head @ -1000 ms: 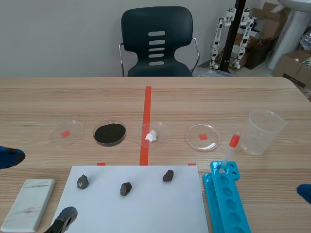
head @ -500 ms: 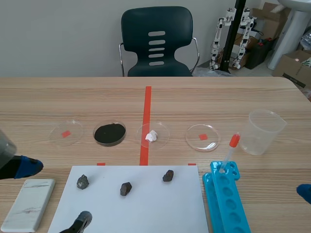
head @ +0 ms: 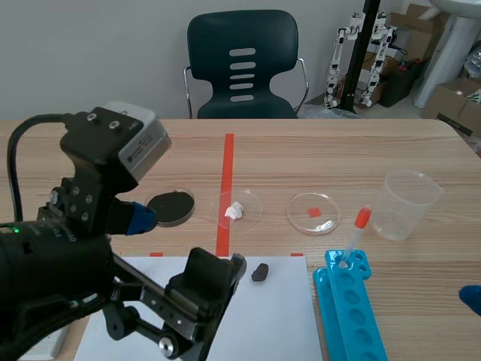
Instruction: Pick up the right mineral with the left hand
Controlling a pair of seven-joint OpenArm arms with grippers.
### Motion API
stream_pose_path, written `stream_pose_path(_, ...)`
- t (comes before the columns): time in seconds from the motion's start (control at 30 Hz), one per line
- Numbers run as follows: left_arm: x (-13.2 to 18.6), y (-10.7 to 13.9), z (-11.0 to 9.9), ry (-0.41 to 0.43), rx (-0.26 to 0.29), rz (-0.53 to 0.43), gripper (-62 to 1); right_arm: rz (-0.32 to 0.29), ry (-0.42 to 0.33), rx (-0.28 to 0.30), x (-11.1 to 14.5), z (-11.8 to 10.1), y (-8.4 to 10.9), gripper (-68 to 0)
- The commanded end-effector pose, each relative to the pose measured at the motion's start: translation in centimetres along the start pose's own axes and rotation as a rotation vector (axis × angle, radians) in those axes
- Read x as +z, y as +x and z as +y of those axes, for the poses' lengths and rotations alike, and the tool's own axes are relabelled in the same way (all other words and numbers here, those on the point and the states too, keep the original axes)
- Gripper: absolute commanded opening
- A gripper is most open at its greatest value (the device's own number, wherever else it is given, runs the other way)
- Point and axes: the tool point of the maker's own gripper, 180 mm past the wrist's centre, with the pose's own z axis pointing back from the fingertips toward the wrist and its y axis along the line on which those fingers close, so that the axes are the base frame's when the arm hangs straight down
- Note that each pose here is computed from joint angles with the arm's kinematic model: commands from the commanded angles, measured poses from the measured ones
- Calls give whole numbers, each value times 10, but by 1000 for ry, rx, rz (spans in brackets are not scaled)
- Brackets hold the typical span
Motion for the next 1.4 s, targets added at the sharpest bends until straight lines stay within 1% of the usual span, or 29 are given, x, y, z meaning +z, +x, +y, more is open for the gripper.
stream_pose_path(0.0, -12, -2, 4, 23, 33, 18, 14, -40, -7, 10, -4, -4, 10, 4)
stream_pose_path(0.23, -68, -25, 5, 85, 109, 190, 14, -40, -7, 10, -4, -4, 10, 4)
stream_pose_path(0.37, -91, -24, -5, 70, 119, 251, 14, -40, -7, 10, -4, -4, 10, 4)
stream_pose_path(0.47, -105, -20, -15, 63, 133, 278, 14, -40, -7, 10, -4, -4, 10, 4)
stream_pose_path(0.7, -132, -19, -30, 80, 132, 335, 14, -40, -7, 10, -4, -4, 10, 4)
stream_pose_path(0.8, -143, -20, -29, 99, 105, 354, 14, -40, -7, 10, -4, -4, 10, 4)
stream_pose_path(0.87, -149, -21, -33, 88, 90, 369, 14, -40, -7, 10, -4, -4, 10, 4)
stream_pose_path(1.03, -159, -25, -26, 121, 73, 407, 14, -40, -7, 10, -4, -4, 10, 4)
stream_pose_path(1.37, -171, -36, -19, 153, 56, 476, 14, -40, -7, 10, -4, -4, 10, 4)
